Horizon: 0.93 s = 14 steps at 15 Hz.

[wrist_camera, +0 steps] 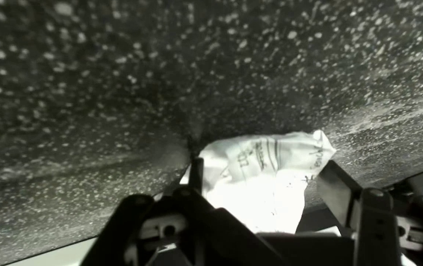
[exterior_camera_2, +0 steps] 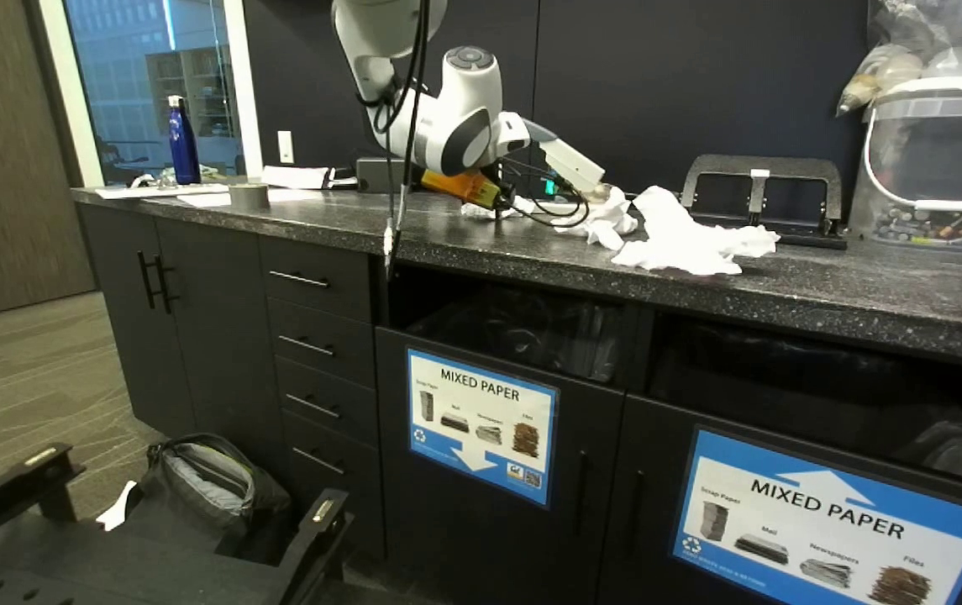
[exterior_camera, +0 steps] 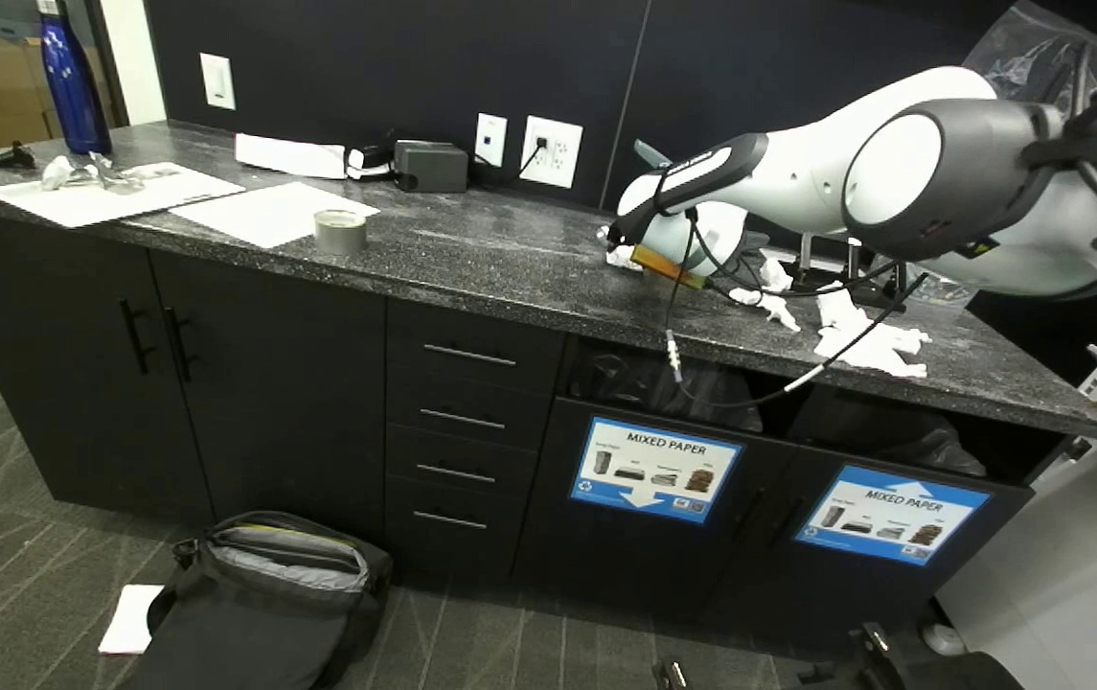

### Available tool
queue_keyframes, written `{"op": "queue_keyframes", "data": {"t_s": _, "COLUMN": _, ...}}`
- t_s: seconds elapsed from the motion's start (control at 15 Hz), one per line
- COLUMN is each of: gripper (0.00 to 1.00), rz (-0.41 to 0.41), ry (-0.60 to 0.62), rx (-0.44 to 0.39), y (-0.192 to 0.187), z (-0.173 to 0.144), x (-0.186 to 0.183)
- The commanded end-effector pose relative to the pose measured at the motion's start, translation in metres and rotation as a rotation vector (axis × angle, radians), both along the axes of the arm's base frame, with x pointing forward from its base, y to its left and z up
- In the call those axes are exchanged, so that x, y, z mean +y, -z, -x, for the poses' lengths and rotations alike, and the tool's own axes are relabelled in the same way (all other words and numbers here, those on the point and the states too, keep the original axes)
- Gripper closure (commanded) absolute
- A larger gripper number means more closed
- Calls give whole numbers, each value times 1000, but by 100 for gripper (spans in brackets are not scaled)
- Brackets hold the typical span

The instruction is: Put the papers in the bin to the left

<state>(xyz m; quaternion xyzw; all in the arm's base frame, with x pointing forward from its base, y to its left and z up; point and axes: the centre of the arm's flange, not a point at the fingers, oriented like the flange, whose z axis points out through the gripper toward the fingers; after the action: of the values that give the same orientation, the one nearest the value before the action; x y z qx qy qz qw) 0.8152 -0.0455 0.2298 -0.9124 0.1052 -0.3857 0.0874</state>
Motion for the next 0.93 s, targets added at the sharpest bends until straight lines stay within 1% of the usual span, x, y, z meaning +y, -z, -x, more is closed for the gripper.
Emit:
{"op": "queue_keyframes", "data": {"t_s": 0.0, "gripper": 50, "rz": 24, "ry": 1, "rx": -67, "y": 14, "z": -52, "x": 0}}
{"op": "queue_keyframes", "data": {"t_s": 0.2, "gripper": 72, "rz": 52, "ry": -6, "rx": -98, "y": 14, "z": -55, "x": 0}}
{"op": "queue_keyframes", "data": {"t_s": 0.33, "gripper": 85, "rz": 80, "ry": -11, "rx": -105, "y": 9, "z": -56, "x": 0}}
{"op": "queue_keyframes", "data": {"t_s": 0.4, "gripper": 89, "rz": 101, "ry": -17, "rx": -90, "y": 13, "z": -52, "x": 2}}
{"op": "queue_keyframes", "data": {"t_s": 0.53, "gripper": 94, "rz": 171, "ry": -30, "rx": -38, "y": 8, "z": -47, "x": 4}}
{"op": "queue_keyframes", "data": {"t_s": 0.67, "gripper": 96, "rz": 258, "ry": -46, "rx": 53, "y": 6, "z": -38, "x": 7}}
{"op": "queue_keyframes", "data": {"t_s": 0.73, "gripper": 92, "rz": 289, "ry": -42, "rx": 83, "y": 3, "z": -34, "x": 9}}
{"op": "queue_keyframes", "data": {"t_s": 0.87, "gripper": 91, "rz": 346, "ry": -41, "rx": 151, "y": 6, "z": -23, "x": 12}}
